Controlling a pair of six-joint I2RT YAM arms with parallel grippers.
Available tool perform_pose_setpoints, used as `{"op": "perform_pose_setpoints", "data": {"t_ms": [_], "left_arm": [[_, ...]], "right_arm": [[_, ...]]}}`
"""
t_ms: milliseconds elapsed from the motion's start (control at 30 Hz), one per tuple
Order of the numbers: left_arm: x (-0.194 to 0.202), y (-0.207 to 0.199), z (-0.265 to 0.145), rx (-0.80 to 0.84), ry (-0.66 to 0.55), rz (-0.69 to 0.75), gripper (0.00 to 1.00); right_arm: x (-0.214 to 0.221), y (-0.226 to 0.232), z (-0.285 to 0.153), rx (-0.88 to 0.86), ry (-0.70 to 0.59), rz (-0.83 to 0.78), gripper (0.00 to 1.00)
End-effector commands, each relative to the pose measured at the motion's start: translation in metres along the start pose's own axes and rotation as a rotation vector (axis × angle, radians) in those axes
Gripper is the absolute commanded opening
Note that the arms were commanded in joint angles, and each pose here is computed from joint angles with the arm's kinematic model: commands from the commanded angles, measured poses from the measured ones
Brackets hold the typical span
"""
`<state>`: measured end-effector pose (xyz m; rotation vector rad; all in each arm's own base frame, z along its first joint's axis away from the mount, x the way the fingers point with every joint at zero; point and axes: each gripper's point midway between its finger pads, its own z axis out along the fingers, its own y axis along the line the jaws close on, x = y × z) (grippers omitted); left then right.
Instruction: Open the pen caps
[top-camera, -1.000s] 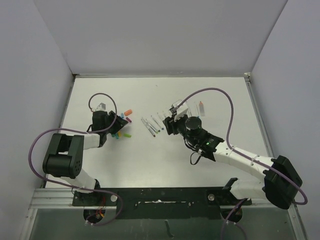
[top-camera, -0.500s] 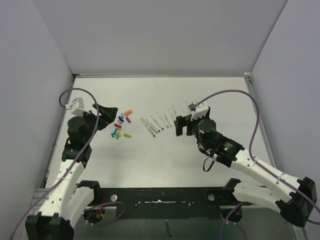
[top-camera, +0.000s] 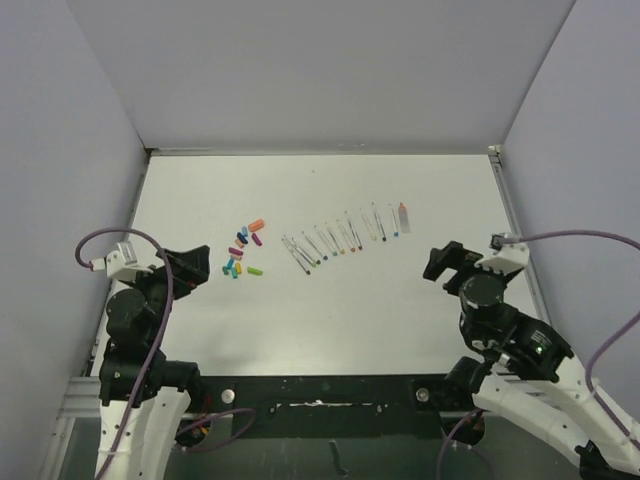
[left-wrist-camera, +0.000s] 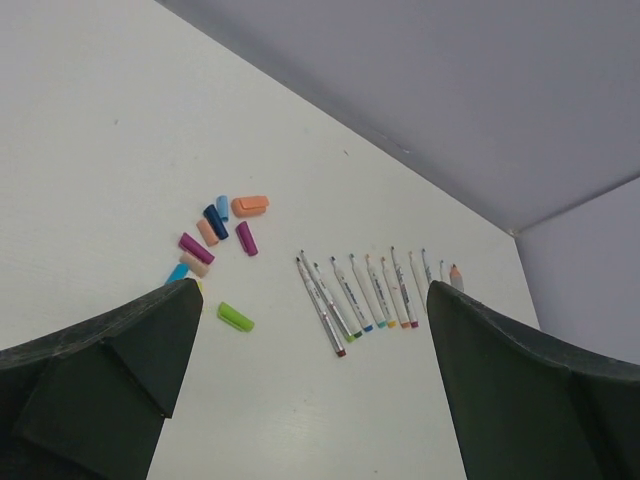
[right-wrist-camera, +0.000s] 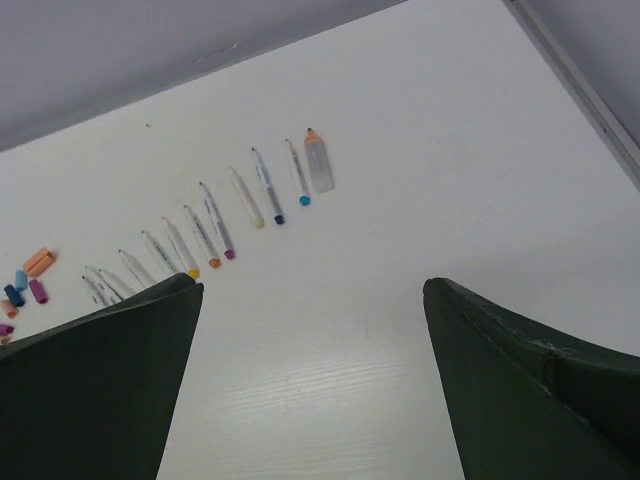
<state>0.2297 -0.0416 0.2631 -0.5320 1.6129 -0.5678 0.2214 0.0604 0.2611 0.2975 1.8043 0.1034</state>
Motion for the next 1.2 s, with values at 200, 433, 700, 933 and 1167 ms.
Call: {"op": "perform_pose_setpoints", "data": {"t_ms": [200, 433, 700, 933, 1167], "left_arm": [[-0.031, 0.022, -0.041, -0.116, -0.188, -0.074, 0.98], [-0.036, 0.026, -0.048, -0.122, -0.234, -0.086, 0.98], [-0.036, 0.024, -0.048, -0.111, -0.234, -0.086, 0.98], [-0.035, 0.021, -0.049, -0.088, -0.228, -0.081, 0.98], [-0.035, 0.014, -0.050, -0.057, -0.217, -0.067, 0.98]], "right_arm": [[-0.028, -0.076, -0.038, 0.164, -0.138, 0.171, 0.98], [-0.031, -0.087, -0.044, 0.197, -0.147, 0.172, 0.98], [-0.031, -0.089, -0.044, 0.199, -0.153, 0.172, 0.98], [-0.030, -0.092, -0.046, 0.205, -0.150, 0.162, 0.98], [-0.029, -0.095, -0.049, 0.202, -0.147, 0.166, 0.98]]}}
